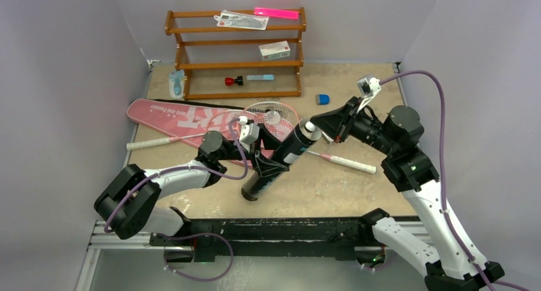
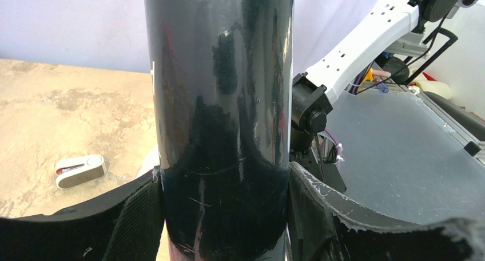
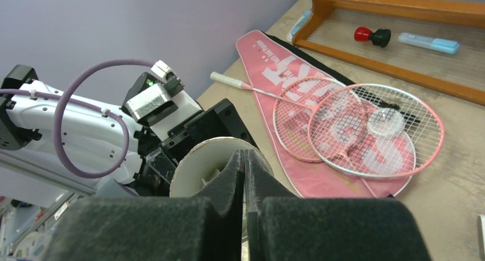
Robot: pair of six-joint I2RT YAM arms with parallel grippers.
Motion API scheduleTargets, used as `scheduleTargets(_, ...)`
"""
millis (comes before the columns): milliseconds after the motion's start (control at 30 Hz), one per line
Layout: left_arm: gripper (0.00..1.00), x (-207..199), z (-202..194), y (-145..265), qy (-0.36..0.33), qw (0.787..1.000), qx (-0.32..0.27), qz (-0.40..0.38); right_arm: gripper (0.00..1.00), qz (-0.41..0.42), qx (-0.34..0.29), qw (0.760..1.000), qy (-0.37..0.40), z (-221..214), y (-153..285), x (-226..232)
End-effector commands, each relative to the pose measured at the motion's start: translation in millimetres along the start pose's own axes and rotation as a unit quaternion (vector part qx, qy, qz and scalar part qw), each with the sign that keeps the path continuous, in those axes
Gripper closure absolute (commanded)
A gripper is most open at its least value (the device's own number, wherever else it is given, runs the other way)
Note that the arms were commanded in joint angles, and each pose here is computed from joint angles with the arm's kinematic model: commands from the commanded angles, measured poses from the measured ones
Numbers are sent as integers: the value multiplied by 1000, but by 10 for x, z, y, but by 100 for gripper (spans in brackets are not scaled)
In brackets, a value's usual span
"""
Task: Pack up the badminton gear
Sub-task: Place the shuttlecock at the shuttle tube.
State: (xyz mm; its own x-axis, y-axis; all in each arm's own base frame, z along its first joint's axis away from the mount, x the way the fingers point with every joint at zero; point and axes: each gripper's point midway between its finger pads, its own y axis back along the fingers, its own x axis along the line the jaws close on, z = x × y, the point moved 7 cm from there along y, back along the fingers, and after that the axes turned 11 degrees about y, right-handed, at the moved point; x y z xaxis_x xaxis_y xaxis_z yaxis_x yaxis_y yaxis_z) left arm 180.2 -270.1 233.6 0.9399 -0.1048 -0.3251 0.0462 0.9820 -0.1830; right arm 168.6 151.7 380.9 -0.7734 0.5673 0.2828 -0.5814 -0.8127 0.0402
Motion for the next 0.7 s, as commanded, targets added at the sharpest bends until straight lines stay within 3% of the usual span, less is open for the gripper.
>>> scheduleTargets(0, 51, -46, 260, -49, -41, 998, -37, -10, 100, 37, 4, 999, -21, -104, -41, 45)
scheduleTargets(300, 51, -44, 260, -47, -42, 998, -36, -9, 100, 39, 5, 999, -24, -125, -31, 53)
scheduleTargets(400, 51, -43, 256, -48, -43, 998, -35, -9, 99, -2, -5, 1000, -15, -33, 17, 18)
scheduleTargets(533, 51, -28, 262, -40, -41, 999, -36, -1, 57, -76, -28, 997, 4, 205, 191, 9)
scheduleTargets(667, 50, -23, 289, -27, -47, 998, -39, 12, 42, -155, -72, 985, 26, 343, 400, -46)
